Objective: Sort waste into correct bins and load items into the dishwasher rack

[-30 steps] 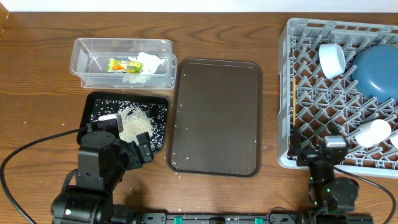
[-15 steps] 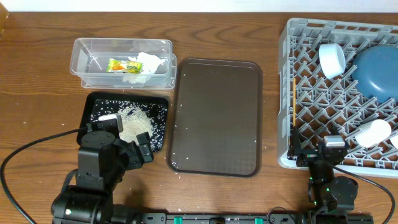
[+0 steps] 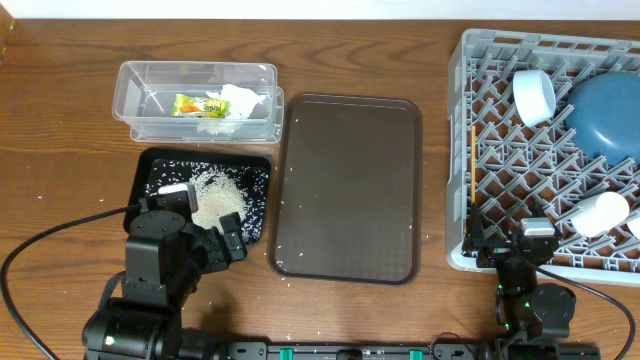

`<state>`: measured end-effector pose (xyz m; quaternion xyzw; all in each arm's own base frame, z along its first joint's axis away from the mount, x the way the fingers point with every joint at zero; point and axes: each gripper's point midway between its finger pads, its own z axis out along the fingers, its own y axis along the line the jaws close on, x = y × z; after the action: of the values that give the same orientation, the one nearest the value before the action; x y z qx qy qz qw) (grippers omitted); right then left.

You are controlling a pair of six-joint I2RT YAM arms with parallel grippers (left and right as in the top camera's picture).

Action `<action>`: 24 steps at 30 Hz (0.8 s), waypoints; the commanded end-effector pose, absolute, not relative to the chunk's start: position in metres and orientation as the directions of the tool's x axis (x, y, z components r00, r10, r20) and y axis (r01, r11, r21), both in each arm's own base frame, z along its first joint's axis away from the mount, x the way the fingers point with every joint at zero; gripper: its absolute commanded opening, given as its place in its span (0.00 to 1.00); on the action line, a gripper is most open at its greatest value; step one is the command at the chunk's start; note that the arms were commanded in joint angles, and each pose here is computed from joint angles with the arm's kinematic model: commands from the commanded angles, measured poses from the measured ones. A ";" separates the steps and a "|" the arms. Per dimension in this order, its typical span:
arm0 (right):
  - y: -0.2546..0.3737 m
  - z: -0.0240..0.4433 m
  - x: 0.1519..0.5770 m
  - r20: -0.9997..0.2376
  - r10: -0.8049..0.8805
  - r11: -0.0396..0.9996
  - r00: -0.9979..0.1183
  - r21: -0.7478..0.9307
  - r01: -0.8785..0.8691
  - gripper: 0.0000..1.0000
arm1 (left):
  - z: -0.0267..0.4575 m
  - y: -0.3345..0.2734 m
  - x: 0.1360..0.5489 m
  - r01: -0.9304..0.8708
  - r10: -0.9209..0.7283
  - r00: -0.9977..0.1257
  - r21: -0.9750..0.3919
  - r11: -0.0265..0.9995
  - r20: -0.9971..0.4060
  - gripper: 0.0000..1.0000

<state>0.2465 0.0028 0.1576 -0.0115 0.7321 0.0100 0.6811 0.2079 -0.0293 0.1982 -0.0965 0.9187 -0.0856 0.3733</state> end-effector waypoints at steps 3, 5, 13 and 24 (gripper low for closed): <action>0.004 0.157 0.246 -0.997 -0.015 0.999 -0.072 -0.012 -0.035 0.99 | 0.199 -0.029 0.207 -0.118 -0.248 -0.696 -0.234 0.965 -0.674 1.00; 0.004 0.157 0.246 -0.997 -0.015 0.999 -0.072 -0.012 -0.035 0.99 | 0.203 -0.028 0.202 -0.113 -0.250 -0.683 -0.239 0.965 -0.687 1.00; 0.004 0.157 0.246 -0.997 -0.015 0.999 -0.072 -0.012 -0.035 0.99 | 0.186 -0.006 0.201 -0.177 -0.319 -0.545 -0.266 0.948 -0.775 1.00; 0.004 0.157 0.246 -0.997 -0.015 0.999 -0.072 -0.012 -0.034 0.99 | 0.154 -0.006 0.237 -0.023 -0.314 -0.182 -0.315 0.949 -0.932 1.00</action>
<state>0.2465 0.0016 0.1575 -0.0100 0.7322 0.0064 0.6810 0.2333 -0.0028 0.1574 -0.1344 0.7751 -0.1154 0.6065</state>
